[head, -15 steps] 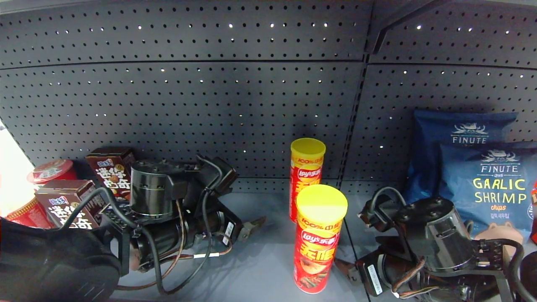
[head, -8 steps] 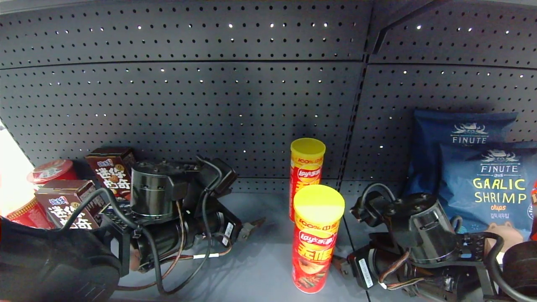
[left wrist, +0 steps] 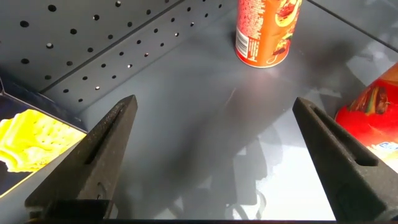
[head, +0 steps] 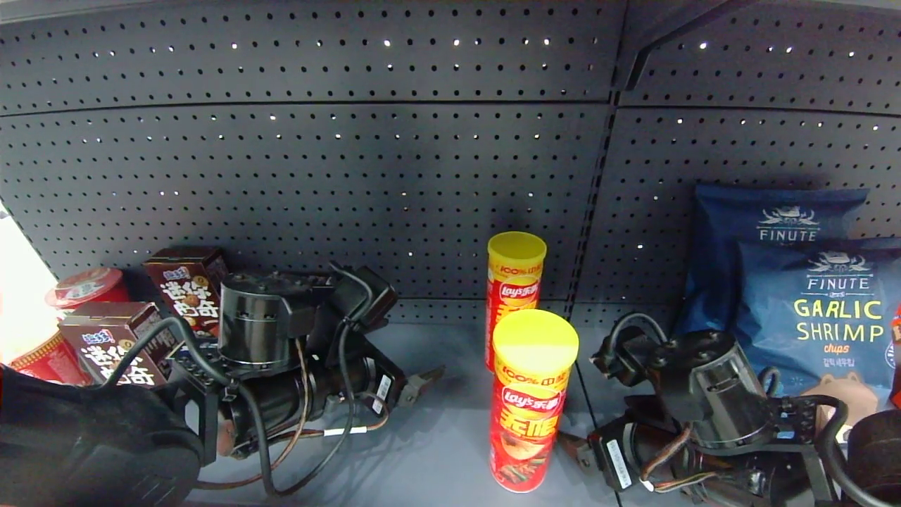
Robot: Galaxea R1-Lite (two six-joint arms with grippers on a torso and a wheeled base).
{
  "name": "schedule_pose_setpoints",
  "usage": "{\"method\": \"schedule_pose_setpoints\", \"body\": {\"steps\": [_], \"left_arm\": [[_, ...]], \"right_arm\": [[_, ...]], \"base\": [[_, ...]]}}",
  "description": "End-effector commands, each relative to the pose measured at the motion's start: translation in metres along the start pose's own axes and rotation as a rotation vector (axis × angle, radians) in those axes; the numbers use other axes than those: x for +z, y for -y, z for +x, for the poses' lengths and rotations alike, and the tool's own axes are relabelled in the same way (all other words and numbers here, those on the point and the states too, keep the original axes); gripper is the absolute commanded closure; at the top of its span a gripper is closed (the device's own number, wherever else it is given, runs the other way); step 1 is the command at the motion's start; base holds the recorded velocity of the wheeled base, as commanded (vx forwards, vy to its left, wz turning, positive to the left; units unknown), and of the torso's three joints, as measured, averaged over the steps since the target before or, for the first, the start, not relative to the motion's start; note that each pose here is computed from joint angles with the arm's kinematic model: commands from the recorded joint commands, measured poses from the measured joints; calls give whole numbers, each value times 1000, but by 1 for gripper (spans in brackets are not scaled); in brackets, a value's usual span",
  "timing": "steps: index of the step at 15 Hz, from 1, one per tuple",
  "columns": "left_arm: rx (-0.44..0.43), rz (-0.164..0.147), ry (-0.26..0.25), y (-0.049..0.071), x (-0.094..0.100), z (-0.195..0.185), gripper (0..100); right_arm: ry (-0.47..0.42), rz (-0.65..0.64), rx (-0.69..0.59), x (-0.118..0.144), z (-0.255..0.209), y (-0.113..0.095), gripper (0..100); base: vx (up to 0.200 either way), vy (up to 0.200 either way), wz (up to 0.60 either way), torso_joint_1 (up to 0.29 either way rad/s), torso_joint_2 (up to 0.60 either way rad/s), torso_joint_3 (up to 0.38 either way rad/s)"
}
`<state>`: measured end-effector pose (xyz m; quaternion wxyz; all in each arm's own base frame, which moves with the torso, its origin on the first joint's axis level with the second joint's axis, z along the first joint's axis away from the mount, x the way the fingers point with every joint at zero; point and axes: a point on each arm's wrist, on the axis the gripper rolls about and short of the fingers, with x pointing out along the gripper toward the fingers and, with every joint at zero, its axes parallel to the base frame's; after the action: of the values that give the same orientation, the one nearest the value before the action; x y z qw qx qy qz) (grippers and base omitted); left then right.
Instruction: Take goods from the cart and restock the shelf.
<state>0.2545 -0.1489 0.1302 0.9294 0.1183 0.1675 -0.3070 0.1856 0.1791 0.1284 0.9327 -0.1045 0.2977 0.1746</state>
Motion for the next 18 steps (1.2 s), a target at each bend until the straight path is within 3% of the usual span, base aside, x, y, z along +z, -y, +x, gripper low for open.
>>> {"method": "schedule_pose_setpoints", "body": {"steps": [1, 18], "left_arm": [[-2, 0, 0, 0, 0, 0, 0], [-4, 2, -7, 1, -2, 0, 0]], "right_arm": [[12, 2, 8, -4, -11, 4, 0], [8, -14, 39, -2, -7, -5, 0]], "base": [[0, 0, 0, 0, 0, 0], [0, 0, 0, 0, 0, 0]]}}
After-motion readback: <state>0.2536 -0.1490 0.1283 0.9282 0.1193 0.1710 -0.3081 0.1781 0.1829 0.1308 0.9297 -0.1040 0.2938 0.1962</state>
